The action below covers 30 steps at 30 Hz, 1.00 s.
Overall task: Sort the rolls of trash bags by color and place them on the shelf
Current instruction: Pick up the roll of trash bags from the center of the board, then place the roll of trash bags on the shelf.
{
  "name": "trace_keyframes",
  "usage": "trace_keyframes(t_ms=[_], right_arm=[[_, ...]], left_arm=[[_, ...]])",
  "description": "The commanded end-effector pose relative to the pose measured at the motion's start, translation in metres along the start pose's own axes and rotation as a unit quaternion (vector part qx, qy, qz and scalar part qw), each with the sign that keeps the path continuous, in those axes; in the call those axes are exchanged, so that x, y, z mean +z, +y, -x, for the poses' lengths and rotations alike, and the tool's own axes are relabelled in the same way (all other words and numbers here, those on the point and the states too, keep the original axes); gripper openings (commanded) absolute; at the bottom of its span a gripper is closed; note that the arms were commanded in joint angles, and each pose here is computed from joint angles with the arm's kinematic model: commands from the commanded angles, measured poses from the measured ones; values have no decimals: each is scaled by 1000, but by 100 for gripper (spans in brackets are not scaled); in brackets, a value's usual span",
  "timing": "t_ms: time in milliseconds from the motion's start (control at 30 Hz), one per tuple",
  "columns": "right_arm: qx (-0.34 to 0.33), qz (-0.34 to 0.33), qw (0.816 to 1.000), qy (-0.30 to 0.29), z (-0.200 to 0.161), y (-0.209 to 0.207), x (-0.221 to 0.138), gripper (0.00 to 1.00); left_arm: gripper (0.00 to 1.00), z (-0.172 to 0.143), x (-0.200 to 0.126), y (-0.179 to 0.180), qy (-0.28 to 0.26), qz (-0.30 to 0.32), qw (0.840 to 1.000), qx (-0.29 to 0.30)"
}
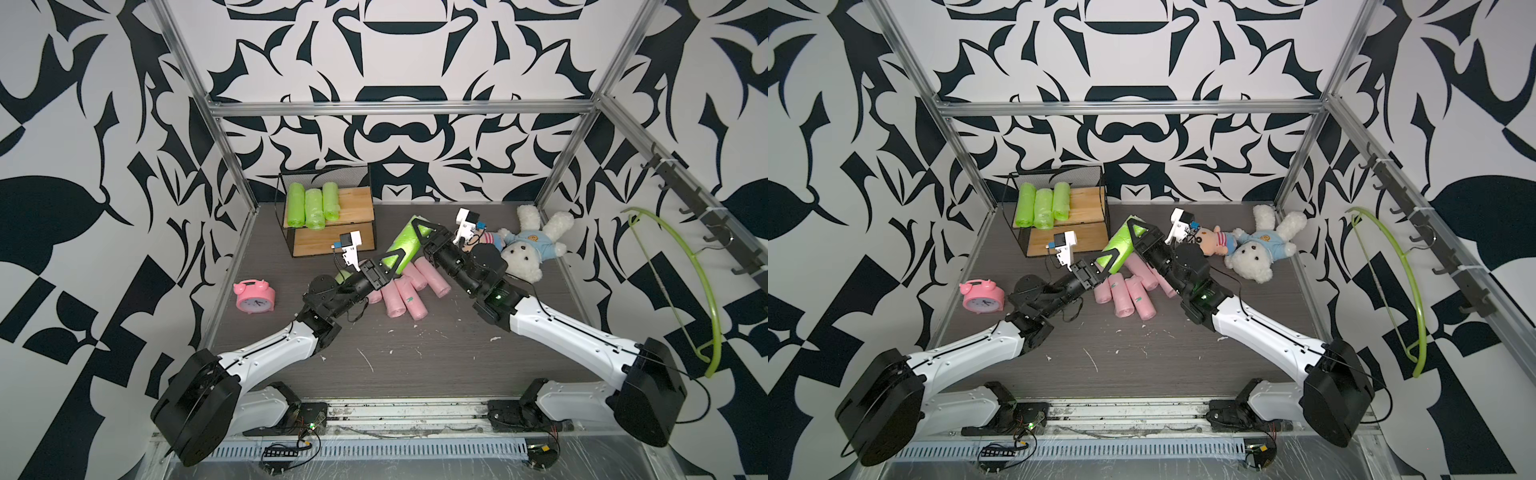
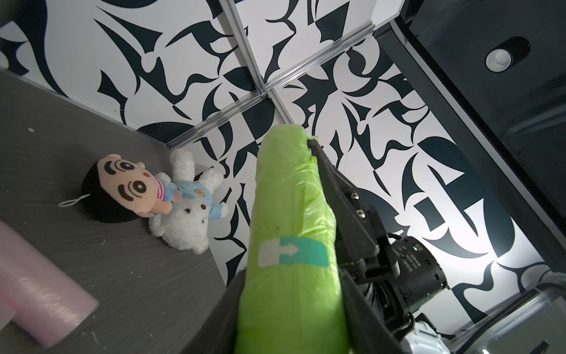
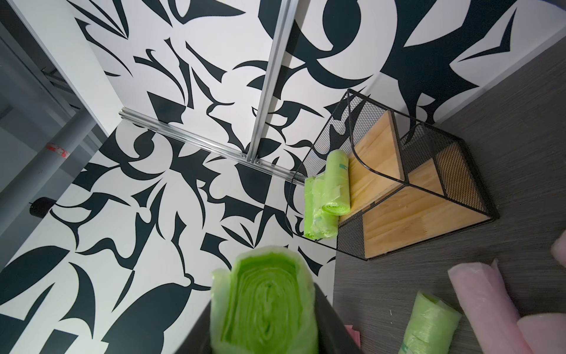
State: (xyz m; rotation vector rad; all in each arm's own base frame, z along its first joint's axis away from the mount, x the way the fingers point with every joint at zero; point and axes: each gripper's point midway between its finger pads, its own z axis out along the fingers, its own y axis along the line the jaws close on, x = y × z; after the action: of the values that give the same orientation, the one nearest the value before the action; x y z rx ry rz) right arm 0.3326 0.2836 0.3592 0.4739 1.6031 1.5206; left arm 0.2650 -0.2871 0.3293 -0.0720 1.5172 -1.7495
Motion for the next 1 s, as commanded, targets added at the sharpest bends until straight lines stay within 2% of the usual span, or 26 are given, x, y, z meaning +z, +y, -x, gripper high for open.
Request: trace_keyframes(t_ms=[0,100,233,300,433,533,667,867,967], right_arm=[[-6,59,998,-19,11,36,-1,54],[-24,55,998,-16,11,34,-1,66],[-55,35,998,-23,13,26,-6,88],[-76,16,997,-28,16,21,-10,96],[-148,-28,988,-27,21,18,-19,98],[-215,-64,974,-9,21,13,-24,98],[-288,-99,952,22,14,-1,-29,98],[-369,-133,916,83,-3,-15,-31,98],[-383,-138,909,96,-7,-18,-34,98]], left_arm=[[32,11,-4,-12,-15,-12,1000,19],[25,18,-10,-10,-22,-3,999,29],[22,29,-21,-3,-34,25,998,51],[22,40,-30,3,-47,49,996,65],[21,69,-50,18,-82,132,982,112],[20,92,-64,23,-96,226,951,191],[20,121,-71,27,-102,327,899,275],[21,154,-54,39,-92,408,843,338],[20,170,-41,49,-87,442,814,367]])
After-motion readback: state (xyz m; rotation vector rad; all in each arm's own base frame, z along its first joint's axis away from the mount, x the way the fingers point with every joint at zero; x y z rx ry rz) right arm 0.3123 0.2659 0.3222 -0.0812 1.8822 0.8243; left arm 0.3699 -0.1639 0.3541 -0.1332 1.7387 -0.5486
